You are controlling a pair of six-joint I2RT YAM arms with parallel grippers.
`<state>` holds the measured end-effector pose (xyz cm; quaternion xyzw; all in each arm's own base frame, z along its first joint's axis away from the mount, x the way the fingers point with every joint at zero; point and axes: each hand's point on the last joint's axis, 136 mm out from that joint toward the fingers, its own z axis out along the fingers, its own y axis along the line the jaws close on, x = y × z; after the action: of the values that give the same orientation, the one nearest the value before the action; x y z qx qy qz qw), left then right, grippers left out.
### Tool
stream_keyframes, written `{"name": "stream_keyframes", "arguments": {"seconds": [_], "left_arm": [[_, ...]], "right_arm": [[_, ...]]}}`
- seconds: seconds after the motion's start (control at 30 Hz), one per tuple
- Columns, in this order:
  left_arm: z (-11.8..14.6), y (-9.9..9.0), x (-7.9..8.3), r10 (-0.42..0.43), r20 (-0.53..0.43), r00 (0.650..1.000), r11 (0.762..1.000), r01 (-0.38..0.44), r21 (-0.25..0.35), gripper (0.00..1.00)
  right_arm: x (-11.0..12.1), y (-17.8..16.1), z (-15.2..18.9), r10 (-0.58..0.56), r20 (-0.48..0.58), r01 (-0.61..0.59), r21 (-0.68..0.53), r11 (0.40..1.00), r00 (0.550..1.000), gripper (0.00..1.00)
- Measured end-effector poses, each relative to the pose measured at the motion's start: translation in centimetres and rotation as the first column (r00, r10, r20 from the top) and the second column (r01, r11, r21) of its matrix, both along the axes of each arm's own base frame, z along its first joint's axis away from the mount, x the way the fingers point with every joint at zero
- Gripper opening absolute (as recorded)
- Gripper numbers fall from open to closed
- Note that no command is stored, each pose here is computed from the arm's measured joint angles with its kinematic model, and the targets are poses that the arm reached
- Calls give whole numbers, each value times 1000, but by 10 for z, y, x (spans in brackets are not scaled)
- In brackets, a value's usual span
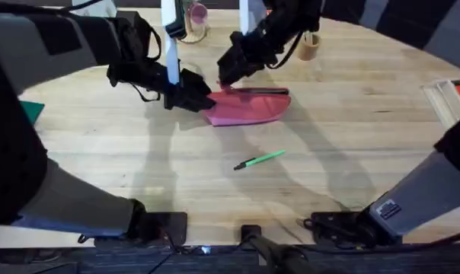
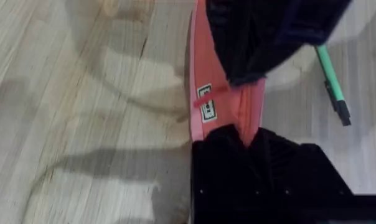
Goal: Unzip the bag, pick up the pens from the table one at a time and place them inside, then zip the bag closed.
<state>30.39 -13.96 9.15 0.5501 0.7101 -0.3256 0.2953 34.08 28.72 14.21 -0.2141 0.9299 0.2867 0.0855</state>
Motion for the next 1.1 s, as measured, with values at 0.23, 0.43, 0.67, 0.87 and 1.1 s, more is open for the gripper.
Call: {"name": "stream_keyframes", "arguments": {"seconds": [0.23, 0.43, 0.67, 0.87, 1.1], "left_arm": [[0, 0, 0, 0, 0, 1000, 1000, 0, 0, 42], [0, 0, 0, 0, 0, 1000, 1000, 0, 0, 42], [0, 0, 0, 0, -1, 1000, 1000, 0, 0, 42], [0, 0, 0, 0, 0, 1000, 1000, 0, 0, 42], [0, 0, 0, 0, 0, 1000, 1000, 0, 0, 42]], "right_arm": [[-2, 20, 8, 7, 3, -7, 62, 998, 1000, 31], [-7, 30, 10, 24, 9, -25, 79, 997, 1000, 30], [-6, 34, 13, 27, 17, -29, 94, 995, 999, 30], [1, 29, 17, 9, 21, -12, 107, 994, 1000, 30], [27, -3, 28, -78, 48, 73, 95, 993, 996, 30]]}}
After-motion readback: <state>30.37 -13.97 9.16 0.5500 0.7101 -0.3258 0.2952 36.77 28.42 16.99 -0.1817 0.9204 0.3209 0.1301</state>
